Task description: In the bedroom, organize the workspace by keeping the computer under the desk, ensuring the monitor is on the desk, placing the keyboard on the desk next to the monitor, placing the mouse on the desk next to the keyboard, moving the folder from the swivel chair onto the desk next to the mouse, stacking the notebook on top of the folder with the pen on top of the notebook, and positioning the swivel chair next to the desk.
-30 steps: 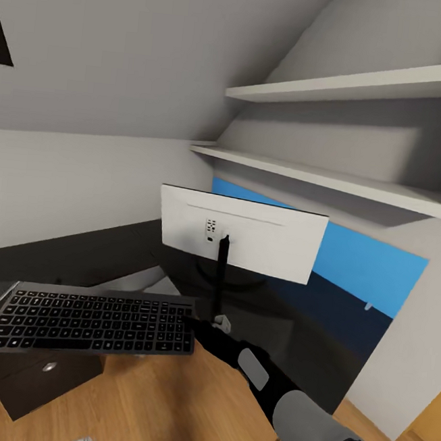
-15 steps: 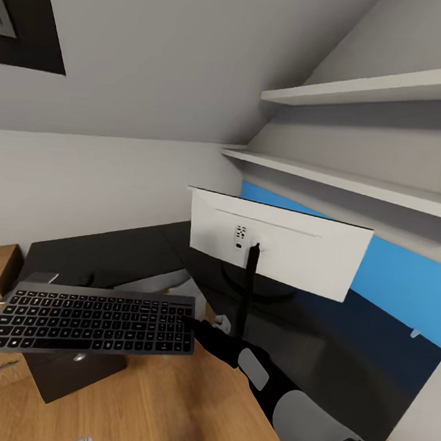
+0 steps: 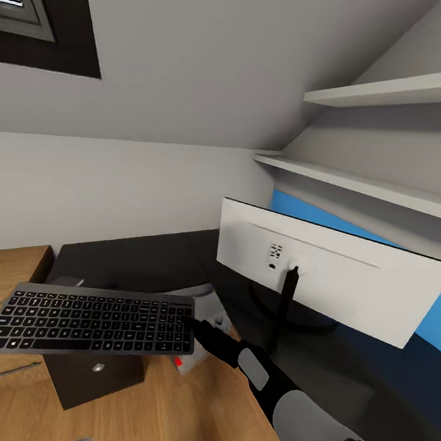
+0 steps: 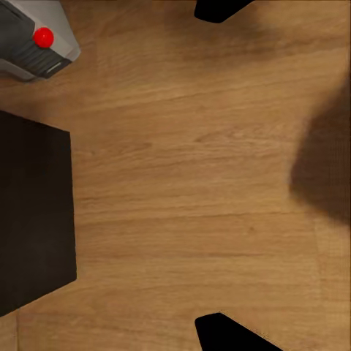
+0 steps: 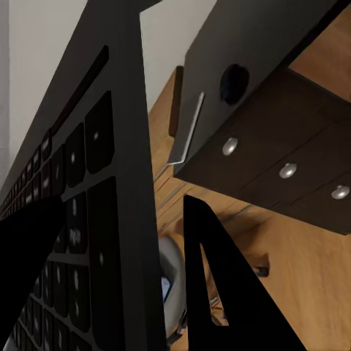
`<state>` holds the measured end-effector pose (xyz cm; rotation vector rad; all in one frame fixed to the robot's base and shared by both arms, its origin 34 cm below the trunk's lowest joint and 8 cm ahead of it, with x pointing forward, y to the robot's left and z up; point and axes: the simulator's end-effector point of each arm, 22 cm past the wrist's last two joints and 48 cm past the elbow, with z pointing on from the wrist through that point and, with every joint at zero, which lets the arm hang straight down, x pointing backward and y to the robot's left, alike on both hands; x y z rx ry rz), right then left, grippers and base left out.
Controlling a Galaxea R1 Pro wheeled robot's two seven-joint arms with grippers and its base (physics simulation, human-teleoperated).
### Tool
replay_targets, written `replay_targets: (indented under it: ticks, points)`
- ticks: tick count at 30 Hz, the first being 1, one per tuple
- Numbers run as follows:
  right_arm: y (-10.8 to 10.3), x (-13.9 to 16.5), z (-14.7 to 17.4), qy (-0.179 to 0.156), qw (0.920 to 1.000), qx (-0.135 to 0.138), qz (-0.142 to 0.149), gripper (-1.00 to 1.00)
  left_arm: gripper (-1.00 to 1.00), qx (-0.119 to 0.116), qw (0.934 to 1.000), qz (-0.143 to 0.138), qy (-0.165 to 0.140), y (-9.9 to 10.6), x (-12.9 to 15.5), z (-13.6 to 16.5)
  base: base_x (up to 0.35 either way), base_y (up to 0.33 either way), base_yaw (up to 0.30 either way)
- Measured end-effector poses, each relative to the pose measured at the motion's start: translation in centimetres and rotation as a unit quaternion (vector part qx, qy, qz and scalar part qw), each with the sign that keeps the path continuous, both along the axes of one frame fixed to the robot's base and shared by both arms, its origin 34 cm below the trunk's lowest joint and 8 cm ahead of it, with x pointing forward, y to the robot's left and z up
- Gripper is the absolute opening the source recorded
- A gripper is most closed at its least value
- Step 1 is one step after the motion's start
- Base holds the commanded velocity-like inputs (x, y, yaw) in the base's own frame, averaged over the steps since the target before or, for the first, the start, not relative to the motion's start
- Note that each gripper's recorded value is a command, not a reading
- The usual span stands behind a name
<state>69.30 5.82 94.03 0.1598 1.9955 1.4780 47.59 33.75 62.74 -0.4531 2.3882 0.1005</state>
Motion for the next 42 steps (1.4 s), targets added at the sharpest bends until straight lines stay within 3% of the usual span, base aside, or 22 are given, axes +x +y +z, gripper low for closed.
replay_targets:
  ticks: [26,32,36,42]
  points:
    - [0.2,-0.4,-0.3,0.003,1.0000,-0.003,0.008,-1.00,1.00,-0.004,1.0000,-0.003,0.001,-0.4,0.0,-0.1,0.297,0.185,0.017]
    - [0.0,-0.1,-0.5,0.005,1.0000,-0.008,0.002,-1.00,1.00,-0.017,0.9993,-0.006,0.032,-1.0,-1.0,-1.0,0.114,0.042,0.000]
    - [-0.7,0.6,-1.2,0.005,0.9995,-0.026,-0.018,-1.00,1.00,-0.024,0.9986,-0.008,0.047,-1.5,-1.5,-1.5,0.018,0.006,0.000]
    - [-3.4,3.7,-0.6,-0.039,0.9926,-0.048,-0.104,-1.00,1.00,-0.026,0.9983,-0.009,0.051,-1.6,-1.7,-1.6,0.004,0.001,0.000]
